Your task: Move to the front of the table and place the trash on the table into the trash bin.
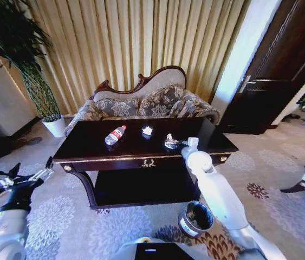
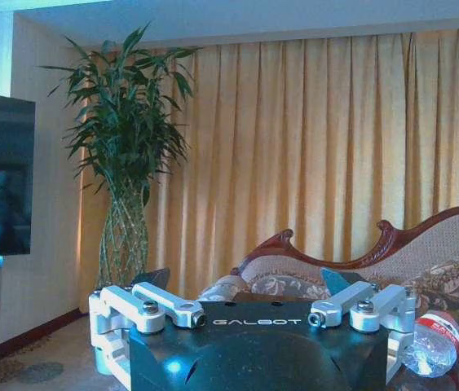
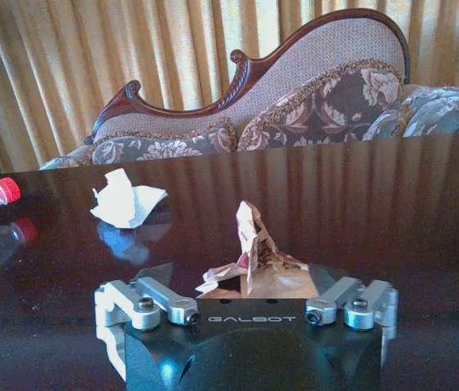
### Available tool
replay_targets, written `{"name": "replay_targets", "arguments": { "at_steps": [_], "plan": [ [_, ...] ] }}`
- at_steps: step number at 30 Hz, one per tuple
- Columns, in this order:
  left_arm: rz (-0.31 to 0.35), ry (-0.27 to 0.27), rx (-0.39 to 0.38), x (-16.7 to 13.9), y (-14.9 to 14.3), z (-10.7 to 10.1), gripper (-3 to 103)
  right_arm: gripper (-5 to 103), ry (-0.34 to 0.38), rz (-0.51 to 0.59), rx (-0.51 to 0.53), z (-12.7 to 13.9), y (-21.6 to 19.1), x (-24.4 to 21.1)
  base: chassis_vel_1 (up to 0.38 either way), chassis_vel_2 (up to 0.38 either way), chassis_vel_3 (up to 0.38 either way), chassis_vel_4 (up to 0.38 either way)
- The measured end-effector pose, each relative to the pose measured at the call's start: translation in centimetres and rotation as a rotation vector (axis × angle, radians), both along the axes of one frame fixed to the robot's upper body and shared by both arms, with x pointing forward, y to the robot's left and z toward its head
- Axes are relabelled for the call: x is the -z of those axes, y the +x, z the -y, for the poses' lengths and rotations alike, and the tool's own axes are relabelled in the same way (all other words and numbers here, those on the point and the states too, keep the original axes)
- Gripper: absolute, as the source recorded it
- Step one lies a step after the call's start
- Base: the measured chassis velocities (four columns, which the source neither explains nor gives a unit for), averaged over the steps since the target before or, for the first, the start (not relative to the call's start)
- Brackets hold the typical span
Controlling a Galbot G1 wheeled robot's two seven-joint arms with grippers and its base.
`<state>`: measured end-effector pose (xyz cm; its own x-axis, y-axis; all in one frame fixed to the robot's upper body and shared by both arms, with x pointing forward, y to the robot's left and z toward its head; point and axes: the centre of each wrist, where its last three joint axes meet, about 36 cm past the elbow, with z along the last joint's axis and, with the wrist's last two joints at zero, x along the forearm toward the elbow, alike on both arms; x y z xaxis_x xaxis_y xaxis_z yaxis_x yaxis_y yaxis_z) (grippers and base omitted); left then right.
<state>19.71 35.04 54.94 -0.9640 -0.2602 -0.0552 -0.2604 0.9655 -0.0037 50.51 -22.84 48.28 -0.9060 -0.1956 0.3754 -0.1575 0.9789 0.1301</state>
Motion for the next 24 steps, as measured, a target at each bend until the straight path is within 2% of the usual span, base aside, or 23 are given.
{"name": "replay_targets", "arguments": {
  "at_steps": [1,2,5,8,10,14,17,19,20,23,24],
  "plan": [
    [0.0,0.0,0.0,0.0,0.0,0.0,100,97,0.0,0.0,0.0,0.0,0.0,0.0,0.0,0.0,0.0,0.0],
    [0.0,0.002,-0.001,-0.02,-0.02,-0.03,100,88,0.0,-0.003,-0.001,-0.11,0.0,0.17,0.0,0.0,0.0,0.0],
    [0.002,0.003,-0.001,-0.04,-0.03,-0.06,100,82,-0.003,-0.004,0.0,-0.14,0.05,0.34,0.0,0.0,0.0,0.0],
    [0.005,0.003,0.0,-0.06,0.01,-0.05,100,65,-0.005,0.002,0.005,-0.06,0.15,0.45,0.0,0.0,0.0,0.0],
    [0.006,0.003,0.001,-0.06,0.05,-0.04,100,65,-0.007,0.004,0.006,-0.01,0.16,0.46,0.0,0.0,0.0,0.0],
    [0.011,0.004,0.006,-0.11,0.17,-0.01,100,43,-0.009,0.01,0.013,0.34,0.14,0.46,0.0,0.0,0.0,0.0],
    [0.012,0.003,0.008,-0.11,0.21,0.02,100,37,-0.008,0.012,0.014,0.38,0.08,0.44,0.0,0.0,0.0,0.0],
    [0.013,0.002,0.01,-0.1,0.24,0.05,100,27,-0.007,0.014,0.014,0.4,0.03,0.46,0.0,0.0,0.0,0.0],
    [0.013,0.002,0.01,-0.1,0.24,0.05,100,27,-0.007,0.014,0.014,0.4,0.03,0.46,0.0,0.0,0.0,0.0],
    [0.016,0.002,0.01,-0.1,0.24,0.05,100,11,-0.007,0.02,0.015,0.53,-0.09,0.41,0.0,0.0,0.0,0.0],
    [0.016,0.002,0.01,-0.1,0.24,0.05,100,11,-0.007,0.02,0.015,0.53,-0.09,0.41,0.0,0.0,0.0,0.0]
  ]
}}
